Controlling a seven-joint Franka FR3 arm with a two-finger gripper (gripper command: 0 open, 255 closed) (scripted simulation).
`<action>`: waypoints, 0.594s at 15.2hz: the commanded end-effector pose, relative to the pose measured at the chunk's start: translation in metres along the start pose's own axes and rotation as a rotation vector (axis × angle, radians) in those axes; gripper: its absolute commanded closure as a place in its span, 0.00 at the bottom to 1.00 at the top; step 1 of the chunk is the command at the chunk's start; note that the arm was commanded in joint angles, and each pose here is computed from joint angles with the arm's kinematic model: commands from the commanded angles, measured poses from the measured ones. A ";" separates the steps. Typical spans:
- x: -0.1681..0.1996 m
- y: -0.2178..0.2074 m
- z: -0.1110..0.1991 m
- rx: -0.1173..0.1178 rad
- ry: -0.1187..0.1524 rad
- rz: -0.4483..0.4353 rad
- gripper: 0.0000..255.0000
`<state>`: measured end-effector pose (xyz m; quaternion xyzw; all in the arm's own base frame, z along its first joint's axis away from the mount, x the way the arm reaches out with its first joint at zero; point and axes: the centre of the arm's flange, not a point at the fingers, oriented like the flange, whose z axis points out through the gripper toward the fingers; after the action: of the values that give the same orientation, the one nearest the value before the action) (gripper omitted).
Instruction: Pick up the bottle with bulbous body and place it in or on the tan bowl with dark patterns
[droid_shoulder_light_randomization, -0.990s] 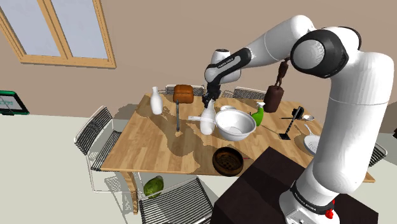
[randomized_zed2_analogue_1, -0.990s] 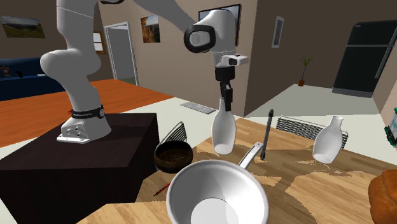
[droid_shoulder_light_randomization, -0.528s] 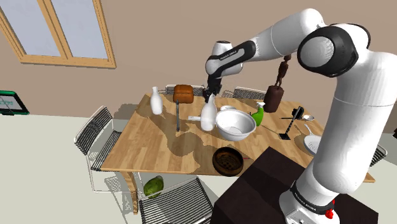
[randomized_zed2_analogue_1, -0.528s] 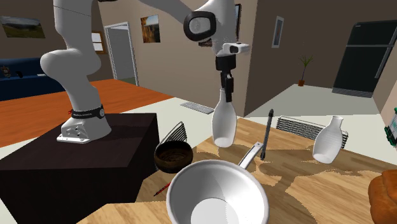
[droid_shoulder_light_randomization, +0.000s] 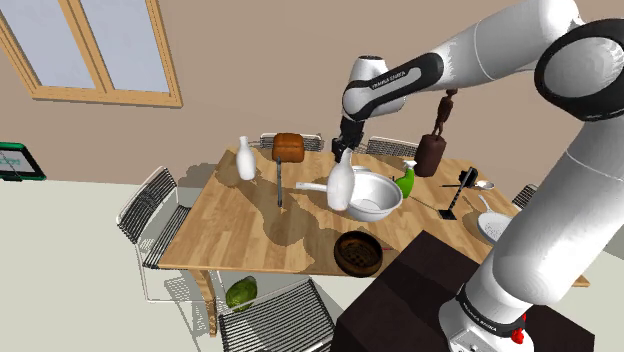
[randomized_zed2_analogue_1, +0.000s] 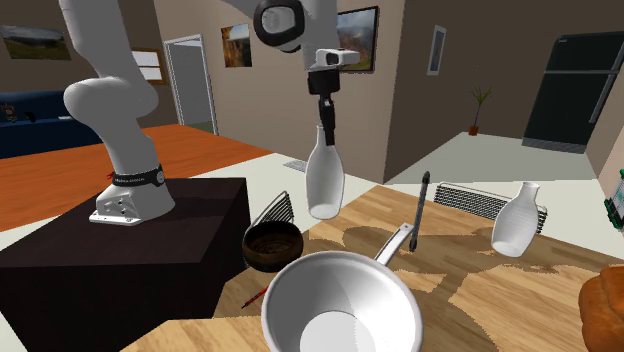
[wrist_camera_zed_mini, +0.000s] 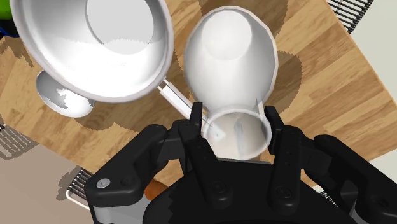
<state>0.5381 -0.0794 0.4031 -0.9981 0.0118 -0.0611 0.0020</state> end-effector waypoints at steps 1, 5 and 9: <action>-0.021 -0.005 -0.013 0.000 0.001 0.000 1.00; -0.067 -0.013 -0.038 0.000 0.001 0.000 1.00; -0.112 -0.021 -0.064 0.000 0.001 0.000 1.00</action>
<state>0.4347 -0.0604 0.4476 -0.9980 0.0116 -0.0613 0.0022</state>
